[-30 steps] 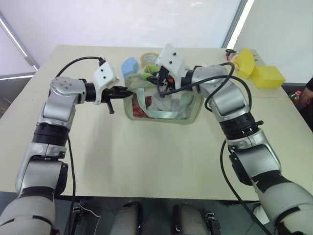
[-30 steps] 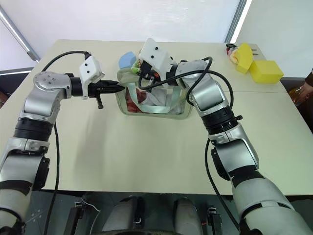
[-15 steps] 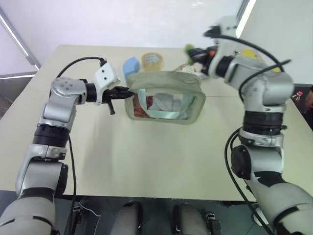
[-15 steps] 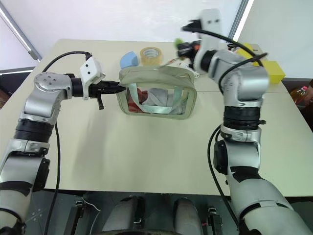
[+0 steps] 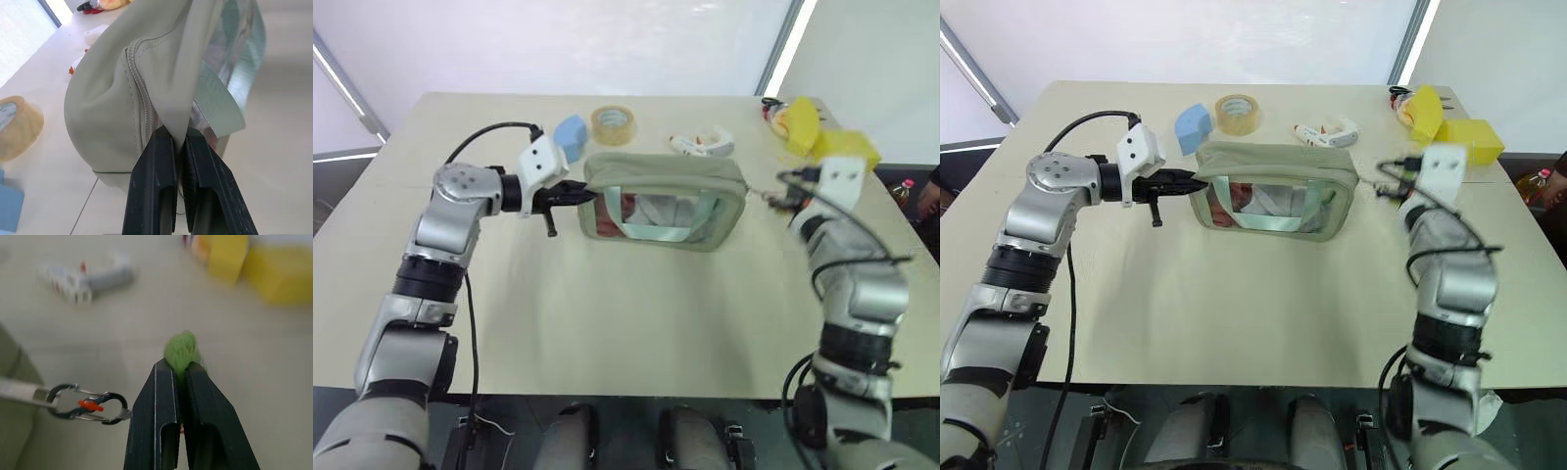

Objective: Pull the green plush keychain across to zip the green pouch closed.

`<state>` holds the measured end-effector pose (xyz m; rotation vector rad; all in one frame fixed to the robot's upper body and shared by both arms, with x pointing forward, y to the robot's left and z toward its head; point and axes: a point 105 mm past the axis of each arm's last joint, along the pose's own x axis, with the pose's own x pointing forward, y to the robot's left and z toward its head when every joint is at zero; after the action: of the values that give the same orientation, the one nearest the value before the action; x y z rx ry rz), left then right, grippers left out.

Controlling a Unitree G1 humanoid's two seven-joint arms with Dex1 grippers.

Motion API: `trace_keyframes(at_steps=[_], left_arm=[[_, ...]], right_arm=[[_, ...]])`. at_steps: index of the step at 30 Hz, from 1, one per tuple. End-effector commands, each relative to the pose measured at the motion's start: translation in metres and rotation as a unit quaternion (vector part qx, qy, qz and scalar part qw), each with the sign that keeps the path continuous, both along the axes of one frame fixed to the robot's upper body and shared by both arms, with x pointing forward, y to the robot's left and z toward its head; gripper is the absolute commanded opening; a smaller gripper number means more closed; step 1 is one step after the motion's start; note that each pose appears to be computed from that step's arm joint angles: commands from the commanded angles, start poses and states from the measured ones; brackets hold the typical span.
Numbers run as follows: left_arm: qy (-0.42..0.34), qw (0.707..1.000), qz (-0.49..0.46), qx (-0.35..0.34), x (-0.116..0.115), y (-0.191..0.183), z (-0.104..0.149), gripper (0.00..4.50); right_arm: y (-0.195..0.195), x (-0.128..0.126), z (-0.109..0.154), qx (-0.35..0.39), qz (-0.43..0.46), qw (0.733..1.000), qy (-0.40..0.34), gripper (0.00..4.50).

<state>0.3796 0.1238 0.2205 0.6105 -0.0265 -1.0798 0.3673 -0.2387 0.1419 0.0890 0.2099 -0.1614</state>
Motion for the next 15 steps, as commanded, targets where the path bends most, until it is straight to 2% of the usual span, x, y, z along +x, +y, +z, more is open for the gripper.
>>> trace_keyframes(at_steps=[1,3,6,8,10,11,12,13,15], left_arm=[[-0.001,1.000,0.024,0.002,0.002,0.014,0.002,0.00],[-0.001,1.000,0.023,0.002,0.001,0.014,0.002,0.00],[0.000,1.000,0.021,0.000,-0.001,0.012,0.001,0.00],[0.001,1.000,0.022,-0.001,-0.002,0.012,0.000,0.00],[0.003,1.000,0.027,-0.002,-0.003,0.014,0.000,0.00],[0.007,0.999,0.031,-0.005,-0.003,0.016,0.000,0.00],[0.011,0.999,0.034,-0.006,-0.003,0.019,0.000,0.78],[0.014,0.999,0.036,-0.006,-0.003,0.021,0.000,1.13],[0.016,0.999,0.040,-0.007,-0.004,0.026,0.003,2.16]], right_arm=[[0.019,0.001,0.003,-0.005,0.034,0.999,-0.026,0.04],[0.033,0.000,-0.007,-0.035,0.083,0.996,-0.021,0.04],[0.031,-0.003,-0.027,-0.156,0.136,0.978,0.000,0.04],[0.018,-0.001,-0.020,-0.252,0.145,0.957,-0.009,0.04],[0.007,0.002,0.000,-0.261,0.140,0.954,-0.038,0.04],[0.006,0.003,0.017,-0.245,0.151,0.956,-0.063,0.72],[0.006,0.003,0.033,-0.232,0.165,0.955,-0.085,1.09],[0.005,0.002,0.047,-0.225,0.177,0.953,-0.100,1.58],[0.004,-0.004,0.071,-0.215,0.212,0.946,-0.115,2.67]])
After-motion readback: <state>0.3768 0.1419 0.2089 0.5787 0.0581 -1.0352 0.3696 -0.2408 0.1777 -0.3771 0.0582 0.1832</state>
